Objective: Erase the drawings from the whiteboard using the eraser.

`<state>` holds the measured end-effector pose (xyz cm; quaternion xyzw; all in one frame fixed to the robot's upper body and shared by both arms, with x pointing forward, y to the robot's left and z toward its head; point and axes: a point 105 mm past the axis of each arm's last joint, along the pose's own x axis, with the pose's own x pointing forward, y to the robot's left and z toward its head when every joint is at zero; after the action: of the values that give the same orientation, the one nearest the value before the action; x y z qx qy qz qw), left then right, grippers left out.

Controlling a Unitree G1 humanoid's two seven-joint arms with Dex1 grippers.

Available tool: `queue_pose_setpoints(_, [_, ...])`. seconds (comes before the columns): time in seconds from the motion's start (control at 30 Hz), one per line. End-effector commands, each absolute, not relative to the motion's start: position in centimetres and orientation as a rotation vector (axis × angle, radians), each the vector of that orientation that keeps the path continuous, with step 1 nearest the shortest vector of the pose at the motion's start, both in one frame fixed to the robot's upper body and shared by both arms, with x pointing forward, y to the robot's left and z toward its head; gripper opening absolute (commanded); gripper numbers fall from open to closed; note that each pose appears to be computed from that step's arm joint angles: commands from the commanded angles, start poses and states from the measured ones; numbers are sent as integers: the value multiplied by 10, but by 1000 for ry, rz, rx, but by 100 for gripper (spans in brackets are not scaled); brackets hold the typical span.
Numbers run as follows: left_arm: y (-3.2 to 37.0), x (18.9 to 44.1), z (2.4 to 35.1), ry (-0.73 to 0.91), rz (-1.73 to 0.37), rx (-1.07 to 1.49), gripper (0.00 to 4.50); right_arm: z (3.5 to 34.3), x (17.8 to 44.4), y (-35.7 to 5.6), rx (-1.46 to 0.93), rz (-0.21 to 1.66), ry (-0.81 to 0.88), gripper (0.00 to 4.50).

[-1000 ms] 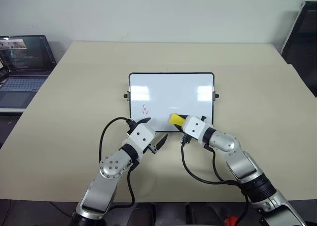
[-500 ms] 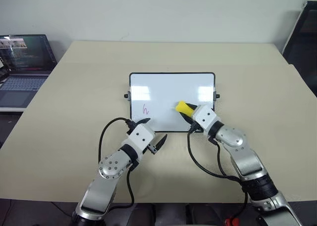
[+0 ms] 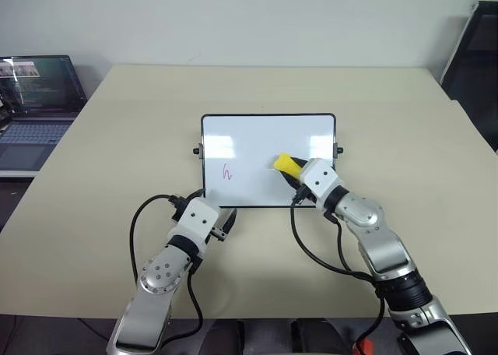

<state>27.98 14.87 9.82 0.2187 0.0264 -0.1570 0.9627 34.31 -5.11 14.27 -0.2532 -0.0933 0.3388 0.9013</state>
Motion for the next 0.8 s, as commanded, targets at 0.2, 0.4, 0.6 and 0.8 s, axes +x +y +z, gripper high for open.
queue_pose_setpoints(0.2, [144, 277, 105, 8, -335, 389, 450, 170, 358, -12, -535, 750, -312, 130])
queue_pose_setpoints(0.4, [143, 280, 107, -6, -342, 394, 450, 183, 362, 29, -542, 801, -371, 130])
queue_pose_setpoints(0.6, [143, 281, 107, -5, -340, 396, 450, 170, 367, 43, -617, 827, -339, 130])
queue_pose_setpoints(0.8, [148, 276, 101, 25, -303, 350, 450, 141, 377, 41, -782, 825, -234, 130])
